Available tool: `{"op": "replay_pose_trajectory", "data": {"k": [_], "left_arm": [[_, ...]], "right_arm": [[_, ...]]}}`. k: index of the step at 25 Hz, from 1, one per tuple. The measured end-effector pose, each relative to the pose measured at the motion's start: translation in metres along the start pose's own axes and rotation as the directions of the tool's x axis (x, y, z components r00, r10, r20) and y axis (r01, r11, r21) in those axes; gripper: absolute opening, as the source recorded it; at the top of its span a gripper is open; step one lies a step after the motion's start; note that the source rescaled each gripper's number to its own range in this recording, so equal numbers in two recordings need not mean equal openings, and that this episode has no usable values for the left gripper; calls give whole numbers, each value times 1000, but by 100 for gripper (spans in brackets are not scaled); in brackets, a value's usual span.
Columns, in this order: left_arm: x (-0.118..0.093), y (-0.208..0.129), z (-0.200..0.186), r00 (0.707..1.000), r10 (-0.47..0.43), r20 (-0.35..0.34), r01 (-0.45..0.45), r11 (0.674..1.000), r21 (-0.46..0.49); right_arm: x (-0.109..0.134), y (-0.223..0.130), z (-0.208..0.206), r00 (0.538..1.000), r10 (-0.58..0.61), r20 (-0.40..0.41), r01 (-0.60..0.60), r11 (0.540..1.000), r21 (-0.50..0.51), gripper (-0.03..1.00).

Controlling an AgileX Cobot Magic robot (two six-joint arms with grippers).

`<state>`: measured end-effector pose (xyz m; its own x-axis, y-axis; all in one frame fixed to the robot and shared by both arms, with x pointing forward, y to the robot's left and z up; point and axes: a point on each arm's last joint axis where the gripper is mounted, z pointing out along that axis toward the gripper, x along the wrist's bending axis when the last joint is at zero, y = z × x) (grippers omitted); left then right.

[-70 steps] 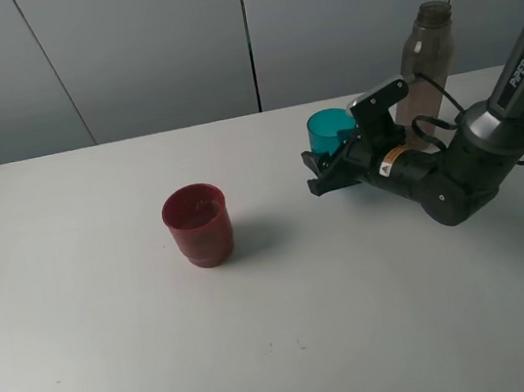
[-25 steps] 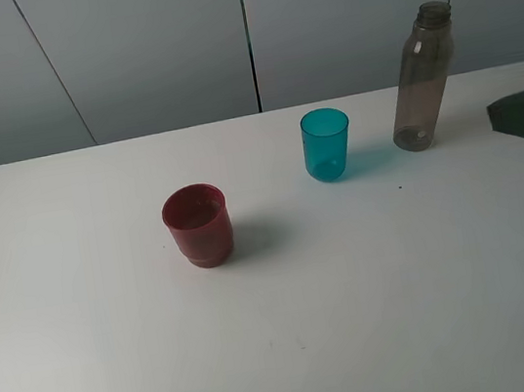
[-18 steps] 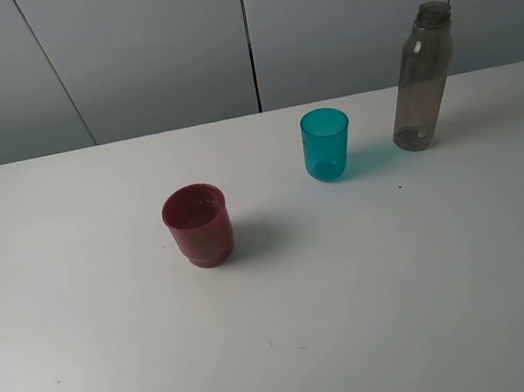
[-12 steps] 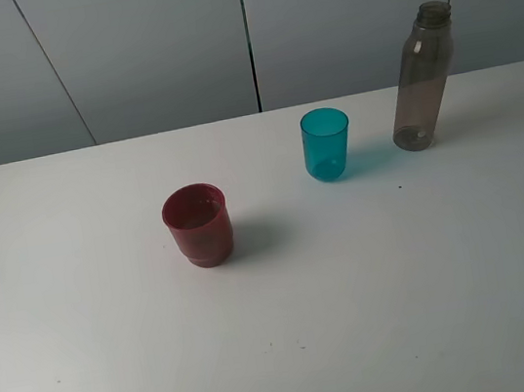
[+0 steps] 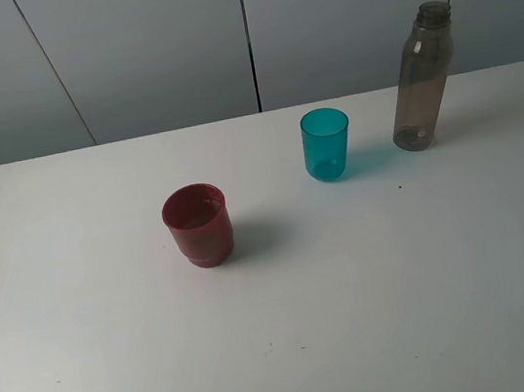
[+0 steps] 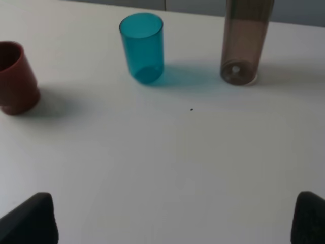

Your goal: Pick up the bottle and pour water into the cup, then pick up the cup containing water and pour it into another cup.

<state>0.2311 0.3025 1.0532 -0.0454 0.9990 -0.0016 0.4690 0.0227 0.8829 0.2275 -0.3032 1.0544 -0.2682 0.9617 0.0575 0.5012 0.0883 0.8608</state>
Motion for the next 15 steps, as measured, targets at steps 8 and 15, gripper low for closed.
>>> {"op": "replay_pose_trajectory", "data": {"k": [8,15], "left_arm": [[0,0,0,1000,-2,0,2,1000,0],[0,0,0,1000,-2,0,2,1000,0]], "right_arm": [[3,0,5,981,100,168,-92,994,-49,99],[4,0,6,978,106,177,-99,994,-50,99]]}}
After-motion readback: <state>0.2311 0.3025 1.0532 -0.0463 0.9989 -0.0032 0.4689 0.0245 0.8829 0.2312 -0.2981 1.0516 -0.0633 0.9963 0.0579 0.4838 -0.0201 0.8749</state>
